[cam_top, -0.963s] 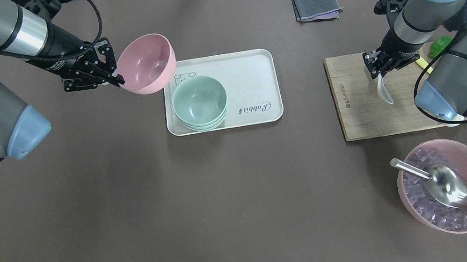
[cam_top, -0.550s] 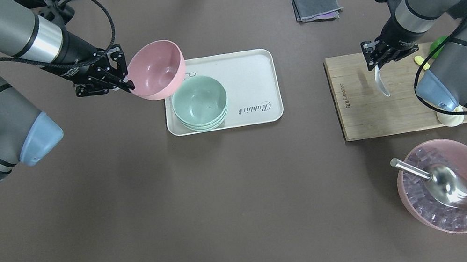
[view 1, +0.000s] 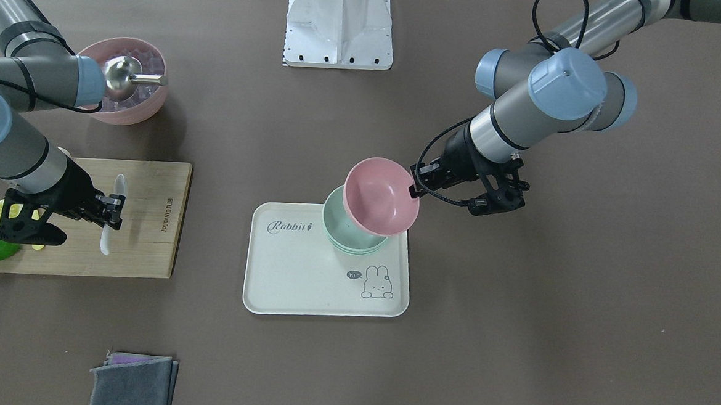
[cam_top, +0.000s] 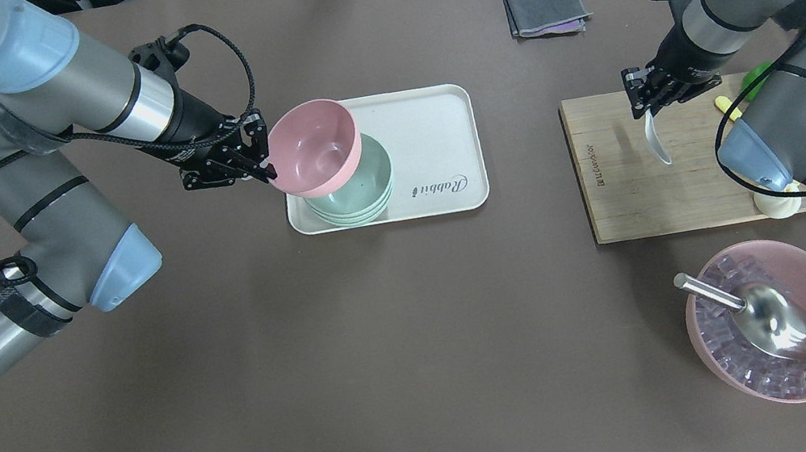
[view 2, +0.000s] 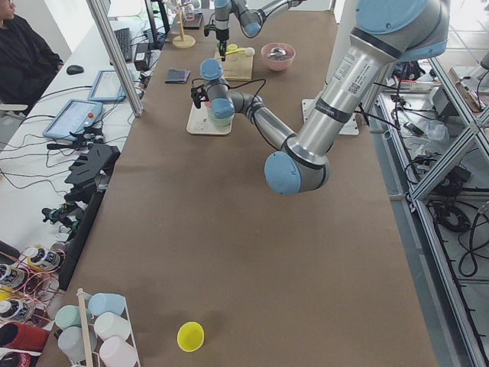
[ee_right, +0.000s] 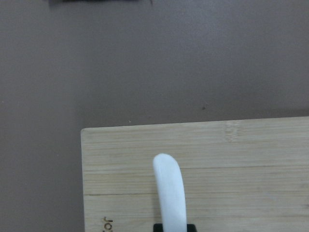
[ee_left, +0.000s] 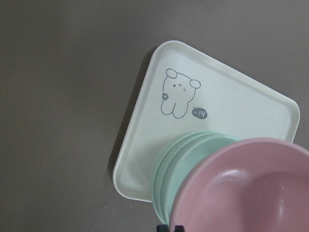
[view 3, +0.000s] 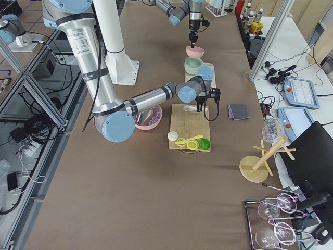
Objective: Stack pink bowl on green and place spoon
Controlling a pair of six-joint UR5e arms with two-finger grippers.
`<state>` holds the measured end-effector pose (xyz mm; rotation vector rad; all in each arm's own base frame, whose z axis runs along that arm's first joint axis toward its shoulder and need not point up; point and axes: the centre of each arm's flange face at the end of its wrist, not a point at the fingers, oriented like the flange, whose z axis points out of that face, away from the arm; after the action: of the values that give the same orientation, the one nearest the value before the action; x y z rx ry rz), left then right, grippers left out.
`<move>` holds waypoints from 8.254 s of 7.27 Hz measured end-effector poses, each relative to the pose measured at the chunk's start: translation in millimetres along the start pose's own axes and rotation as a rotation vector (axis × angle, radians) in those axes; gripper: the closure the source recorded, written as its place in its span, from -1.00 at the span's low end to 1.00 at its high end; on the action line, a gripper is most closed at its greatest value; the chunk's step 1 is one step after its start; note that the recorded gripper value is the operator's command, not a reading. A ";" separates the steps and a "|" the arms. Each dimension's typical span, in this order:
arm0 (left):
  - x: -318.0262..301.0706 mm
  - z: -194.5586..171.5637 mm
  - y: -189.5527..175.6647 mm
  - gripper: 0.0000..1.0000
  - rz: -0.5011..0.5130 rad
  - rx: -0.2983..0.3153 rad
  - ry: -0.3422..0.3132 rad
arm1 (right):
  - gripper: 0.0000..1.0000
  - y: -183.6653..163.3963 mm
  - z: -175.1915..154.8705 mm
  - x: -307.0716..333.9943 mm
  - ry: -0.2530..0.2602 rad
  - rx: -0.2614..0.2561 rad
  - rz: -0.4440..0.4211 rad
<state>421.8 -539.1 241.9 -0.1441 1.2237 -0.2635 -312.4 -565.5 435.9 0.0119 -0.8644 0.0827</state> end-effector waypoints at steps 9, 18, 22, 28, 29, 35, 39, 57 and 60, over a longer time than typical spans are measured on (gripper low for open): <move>7.9 37.5 10.7 1.00 0.036 0.016 0.008 | 1.00 0.2 0.0 -1.7 -0.003 0.000 -0.002; 0.3 44.9 0.4 -0.94 0.100 0.025 0.065 | 1.00 0.9 -0.7 -2.4 -0.006 -0.003 -0.003; 2.1 20.0 -14.9 -0.94 0.091 0.050 0.077 | 1.00 -0.3 -32.3 -19.4 -0.076 -0.016 0.009; -114.7 -125.8 -85.6 -0.94 0.035 0.136 -0.037 | 1.00 32.4 -138.7 -231.1 -0.147 -0.063 0.146; -136.1 -133.2 -91.4 -0.94 0.043 0.149 -0.053 | 1.00 37.5 -117.5 -271.4 -0.143 -0.035 0.144; -174.1 -128.1 -97.1 -0.94 0.033 0.178 -0.100 | 1.00 24.6 -26.3 -372.0 -0.209 0.076 0.144; -176.1 -125.5 -98.3 -0.94 0.034 0.189 -0.106 | -0.98 22.2 -16.9 -382.8 -0.228 0.090 0.157; -470.0 -308.6 -119.0 -0.96 0.353 0.221 -0.435 | -1.00 -31.3 -153.2 251.2 0.118 -0.080 -0.186; -525.3 -296.3 -112.3 -0.96 0.283 0.165 -0.450 | -1.00 -0.7 -148.9 329.5 0.108 -0.112 -0.108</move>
<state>-36.2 -492.3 647.4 0.1101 0.7591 -0.0760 13.6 -537.2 589.8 -0.0503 -0.7577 -0.0656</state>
